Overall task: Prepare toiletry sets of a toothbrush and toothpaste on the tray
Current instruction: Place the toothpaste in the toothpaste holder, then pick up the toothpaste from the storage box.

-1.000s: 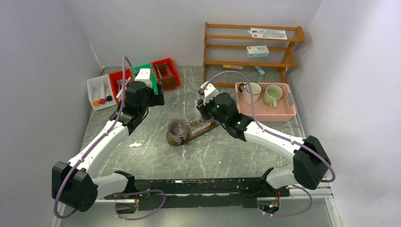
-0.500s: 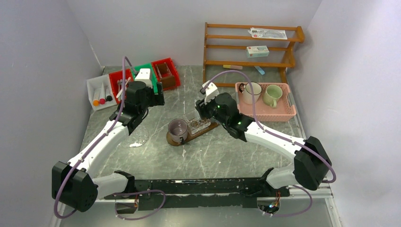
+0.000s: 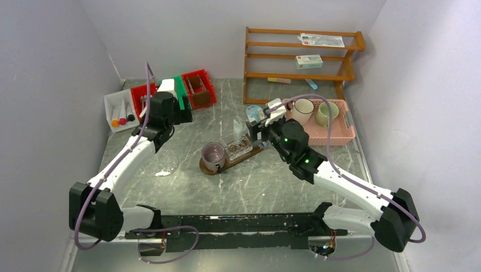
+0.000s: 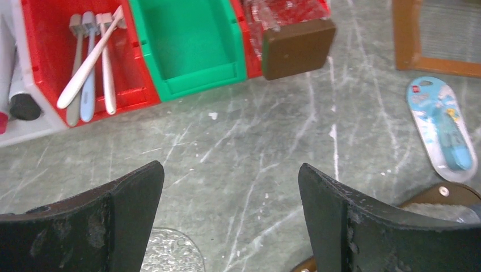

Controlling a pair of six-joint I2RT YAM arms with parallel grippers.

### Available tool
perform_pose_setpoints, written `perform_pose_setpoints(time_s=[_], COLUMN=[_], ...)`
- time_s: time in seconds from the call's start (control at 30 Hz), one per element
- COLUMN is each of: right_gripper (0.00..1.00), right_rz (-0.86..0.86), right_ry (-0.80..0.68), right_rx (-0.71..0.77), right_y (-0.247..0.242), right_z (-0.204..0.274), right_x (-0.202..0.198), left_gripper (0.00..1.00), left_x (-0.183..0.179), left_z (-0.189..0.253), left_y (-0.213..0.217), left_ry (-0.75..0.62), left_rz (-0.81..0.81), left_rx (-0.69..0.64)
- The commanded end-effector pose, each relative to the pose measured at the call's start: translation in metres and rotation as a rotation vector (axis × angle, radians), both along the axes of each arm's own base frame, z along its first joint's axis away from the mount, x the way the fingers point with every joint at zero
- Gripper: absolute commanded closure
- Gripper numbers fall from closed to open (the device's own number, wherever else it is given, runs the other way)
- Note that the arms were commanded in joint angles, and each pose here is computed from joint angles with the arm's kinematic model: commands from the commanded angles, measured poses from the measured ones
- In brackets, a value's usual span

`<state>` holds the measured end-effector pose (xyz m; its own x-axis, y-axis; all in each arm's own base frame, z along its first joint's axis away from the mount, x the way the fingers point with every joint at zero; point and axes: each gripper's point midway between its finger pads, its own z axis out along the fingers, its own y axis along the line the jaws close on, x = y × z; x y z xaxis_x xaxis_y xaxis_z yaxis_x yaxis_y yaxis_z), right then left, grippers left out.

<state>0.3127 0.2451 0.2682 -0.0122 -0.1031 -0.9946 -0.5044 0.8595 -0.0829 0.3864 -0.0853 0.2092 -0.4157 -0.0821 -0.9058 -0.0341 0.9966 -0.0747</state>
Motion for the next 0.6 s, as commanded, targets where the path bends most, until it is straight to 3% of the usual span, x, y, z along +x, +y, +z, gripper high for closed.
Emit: perform_pose_setpoints(time_s=[0.0, 0.57], right_gripper=[0.18, 0.13], right_rz=[-0.112, -0.177], right_ry=[-0.076, -0.118], right_rx=[0.018, 0.112], right_y=[-0.031, -0.069], right_z=[0.010, -0.001], right_x=[-0.001, -0.026], left_gripper=[0.07, 0.09], left_x=[0.012, 0.043], left_z=[-0.006, -0.028], left_y=[0.027, 0.165], left_ry=[0.046, 0.190], left_rz=[0.110, 0.468], left_rx=[-0.026, -0.004])
